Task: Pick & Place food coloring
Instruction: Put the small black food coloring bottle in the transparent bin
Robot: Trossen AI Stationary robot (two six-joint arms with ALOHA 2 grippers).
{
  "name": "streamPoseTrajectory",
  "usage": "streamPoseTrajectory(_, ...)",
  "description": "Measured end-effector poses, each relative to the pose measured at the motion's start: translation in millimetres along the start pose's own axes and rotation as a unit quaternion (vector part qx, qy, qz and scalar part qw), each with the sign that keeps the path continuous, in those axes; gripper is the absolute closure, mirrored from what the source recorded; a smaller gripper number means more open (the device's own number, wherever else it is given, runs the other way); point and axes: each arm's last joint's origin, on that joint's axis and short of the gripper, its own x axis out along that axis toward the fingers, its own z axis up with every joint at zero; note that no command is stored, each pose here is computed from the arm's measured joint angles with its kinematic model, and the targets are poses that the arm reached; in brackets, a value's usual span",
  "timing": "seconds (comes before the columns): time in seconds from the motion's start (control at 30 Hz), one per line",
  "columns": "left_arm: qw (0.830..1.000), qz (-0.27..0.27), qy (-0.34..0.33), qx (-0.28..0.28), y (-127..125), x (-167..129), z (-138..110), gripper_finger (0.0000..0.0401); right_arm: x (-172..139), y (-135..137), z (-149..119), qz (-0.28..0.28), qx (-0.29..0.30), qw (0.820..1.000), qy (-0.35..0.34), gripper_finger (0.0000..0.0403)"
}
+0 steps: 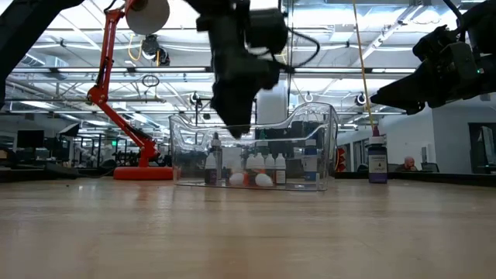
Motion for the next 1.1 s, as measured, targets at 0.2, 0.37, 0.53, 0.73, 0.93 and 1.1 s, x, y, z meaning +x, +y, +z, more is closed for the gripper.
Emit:
streamPoseTrajectory(0.2,0.996,0.084,-0.010,-0.002,-0.6,-36.7,6.8,0.0185,0.0,0.0,0.0,0.000,0.000,1.000,0.000,0.0259)
streamPoseTrajectory(0.37,0.995,0.088,0.040,-0.026,-6.3,-42.8,-4.2,0.0196,0.0,0.0,0.0,0.000,0.000,1.000,0.000,0.0259)
streamPoseTrajectory(0.53,0.978,0.105,0.160,-0.081,-32.9,-46.2,-34.7,0.0208,0.0,0.0,0.0,0.000,0.000,1.000,0.000,0.0259)
streamPoseTrajectory(0.73,0.972,0.118,0.154,-0.131,-95.4,-53.6,-75.8,0.0223,0.0,0.0,0.0,0.000,0.000,1.000,0.000,0.0259)
streamPoseTrajectory(0.93,0.942,0.162,0.108,-0.274,-128.7,-36.1,-125.5,0.0240,0.6,0.1,-0.3,0.000,0.000,1.000,0.002,0.0259)
streamPoseTrajectory(1.1,0.918,0.127,0.071,-0.370,-142.6,-13.5,-158.4,0.0258,0.8,0.1,-1.0,0.000,-0.001,1.000,0.006,0.0259)
